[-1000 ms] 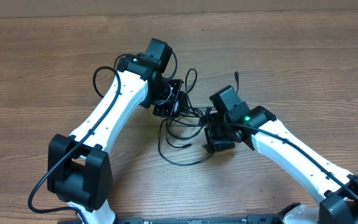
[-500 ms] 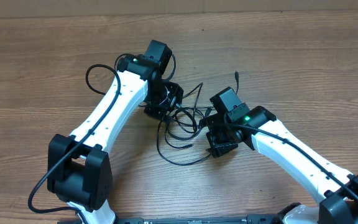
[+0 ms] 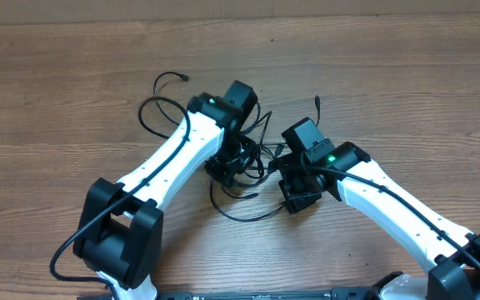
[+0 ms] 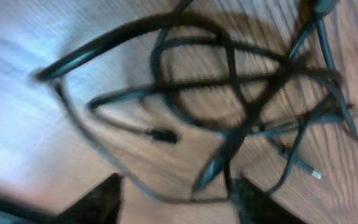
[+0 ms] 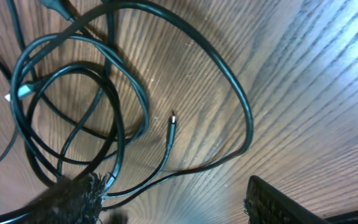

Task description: Untangle cables

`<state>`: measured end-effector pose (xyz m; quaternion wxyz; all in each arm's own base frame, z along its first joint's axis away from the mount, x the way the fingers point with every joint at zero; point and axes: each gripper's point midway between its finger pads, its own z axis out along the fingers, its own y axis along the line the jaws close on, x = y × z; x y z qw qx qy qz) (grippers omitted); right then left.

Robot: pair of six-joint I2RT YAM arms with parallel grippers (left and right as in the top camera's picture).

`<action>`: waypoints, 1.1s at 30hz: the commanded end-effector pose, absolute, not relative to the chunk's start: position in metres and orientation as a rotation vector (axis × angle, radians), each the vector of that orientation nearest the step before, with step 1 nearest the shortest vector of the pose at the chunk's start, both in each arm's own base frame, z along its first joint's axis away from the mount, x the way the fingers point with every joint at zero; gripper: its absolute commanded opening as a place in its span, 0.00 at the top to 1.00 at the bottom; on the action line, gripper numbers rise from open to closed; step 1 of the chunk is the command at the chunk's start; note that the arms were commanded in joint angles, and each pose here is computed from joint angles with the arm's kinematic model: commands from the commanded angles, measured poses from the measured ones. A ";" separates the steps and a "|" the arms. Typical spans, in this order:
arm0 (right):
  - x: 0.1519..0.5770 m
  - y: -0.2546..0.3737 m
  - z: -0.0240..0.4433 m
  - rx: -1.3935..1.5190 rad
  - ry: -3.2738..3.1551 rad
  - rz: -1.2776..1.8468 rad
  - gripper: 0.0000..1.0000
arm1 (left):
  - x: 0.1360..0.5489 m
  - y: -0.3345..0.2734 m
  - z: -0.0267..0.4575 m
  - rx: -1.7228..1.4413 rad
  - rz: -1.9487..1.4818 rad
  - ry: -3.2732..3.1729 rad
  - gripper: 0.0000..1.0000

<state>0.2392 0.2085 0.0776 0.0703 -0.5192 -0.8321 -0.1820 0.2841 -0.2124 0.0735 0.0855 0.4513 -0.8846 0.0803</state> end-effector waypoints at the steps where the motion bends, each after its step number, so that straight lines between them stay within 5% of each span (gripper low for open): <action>1: 0.238 0.206 0.076 -1.562 -2.514 -0.525 0.28 | 0.279 -0.203 0.039 1.420 0.182 -2.616 0.68; 4: 0.237 0.205 0.076 -1.562 -2.512 -0.517 0.28 | 0.289 -0.212 0.030 1.416 0.286 -2.636 0.96; 15: 0.214 0.207 0.085 -1.167 -2.517 -0.600 0.26 | 0.303 -0.237 0.063 1.390 0.572 -2.449 0.96; 23: 0.237 0.205 0.106 -0.832 -2.573 -0.928 0.28 | 0.295 -0.229 0.102 1.435 0.677 -2.175 0.95; 33: 0.241 0.235 0.112 0.040 -2.894 -1.142 0.30 | 0.305 -0.220 0.128 1.592 0.727 -1.746 0.96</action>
